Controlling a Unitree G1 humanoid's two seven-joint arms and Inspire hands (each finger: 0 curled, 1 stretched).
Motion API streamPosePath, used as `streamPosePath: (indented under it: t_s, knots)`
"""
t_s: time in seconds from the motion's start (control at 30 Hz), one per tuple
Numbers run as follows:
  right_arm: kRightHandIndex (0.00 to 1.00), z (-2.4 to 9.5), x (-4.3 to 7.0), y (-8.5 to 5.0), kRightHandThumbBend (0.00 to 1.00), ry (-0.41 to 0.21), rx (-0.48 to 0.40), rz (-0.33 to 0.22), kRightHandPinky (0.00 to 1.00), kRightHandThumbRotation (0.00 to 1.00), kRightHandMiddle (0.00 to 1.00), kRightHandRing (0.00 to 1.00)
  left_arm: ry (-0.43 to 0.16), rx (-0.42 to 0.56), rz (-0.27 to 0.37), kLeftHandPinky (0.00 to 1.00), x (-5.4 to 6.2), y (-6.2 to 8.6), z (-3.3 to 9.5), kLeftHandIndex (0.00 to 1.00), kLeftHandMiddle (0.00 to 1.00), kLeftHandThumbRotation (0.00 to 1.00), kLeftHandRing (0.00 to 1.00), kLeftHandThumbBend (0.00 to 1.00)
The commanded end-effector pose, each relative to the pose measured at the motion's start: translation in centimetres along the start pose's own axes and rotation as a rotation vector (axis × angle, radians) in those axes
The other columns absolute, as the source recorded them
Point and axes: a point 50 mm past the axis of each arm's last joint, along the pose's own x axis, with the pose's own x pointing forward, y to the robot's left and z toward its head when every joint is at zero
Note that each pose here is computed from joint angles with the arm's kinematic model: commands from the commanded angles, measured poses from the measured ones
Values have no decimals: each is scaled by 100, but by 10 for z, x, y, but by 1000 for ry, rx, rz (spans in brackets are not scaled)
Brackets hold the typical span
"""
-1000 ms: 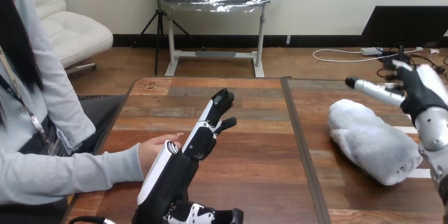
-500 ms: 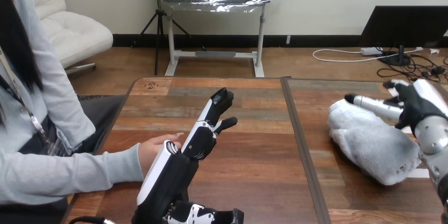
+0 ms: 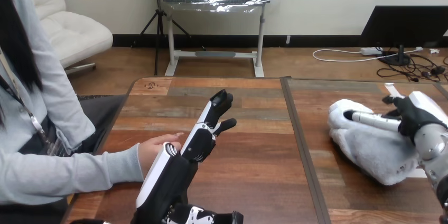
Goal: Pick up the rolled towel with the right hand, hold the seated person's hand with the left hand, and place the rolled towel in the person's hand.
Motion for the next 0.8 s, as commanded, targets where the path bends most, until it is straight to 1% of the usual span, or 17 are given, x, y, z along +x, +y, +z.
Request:
streamPosePath:
  t_s: [0.0, 0.13, 0.23, 0.3, 0.33, 0.47, 0.57, 0.67, 0.77]
  knots:
    - [91, 17, 2, -19, 97, -36, -43, -39, 54, 69, 72, 67, -99, 42, 5, 88, 14, 5, 9, 100, 100, 64, 97, 100]
    - [91, 16, 2, -12, 97, -28, -88, -15, 55, 70, 73, 69, -99, 38, 6, 87, 14, 4, 10, 100, 100, 64, 97, 100]
    - [92, 15, 2, -10, 98, -23, -94, -6, 62, 71, 79, 75, -102, 41, 5, 87, 14, 4, 11, 100, 100, 64, 97, 100]
    - [92, 14, 2, -7, 98, -14, -105, 10, 65, 71, 81, 78, -102, 41, 6, 87, 13, 4, 11, 100, 100, 64, 97, 100]
    - [92, 14, 2, -4, 98, -14, -126, 20, 67, 71, 82, 79, -105, 39, 6, 87, 14, 4, 12, 100, 100, 64, 97, 100]
    - [92, 13, 1, 2, 99, -15, -156, 35, 71, 72, 85, 82, -114, 33, 4, 87, 14, 4, 12, 100, 100, 63, 97, 100]
    - [91, 12, 1, 6, 100, -15, -164, 47, 70, 72, 83, 79, -120, 31, 0, 88, 14, 3, 13, 100, 100, 62, 98, 100]
    - [90, 11, 1, 10, 100, -13, -178, 66, 68, 72, 83, 80, -125, 33, 1, 88, 14, 3, 13, 100, 100, 62, 98, 100]
    - [90, 10, 0, 14, 99, -6, -194, 81, 69, 72, 85, 83, -130, 37, 2, 88, 14, 3, 14, 100, 100, 62, 98, 100]
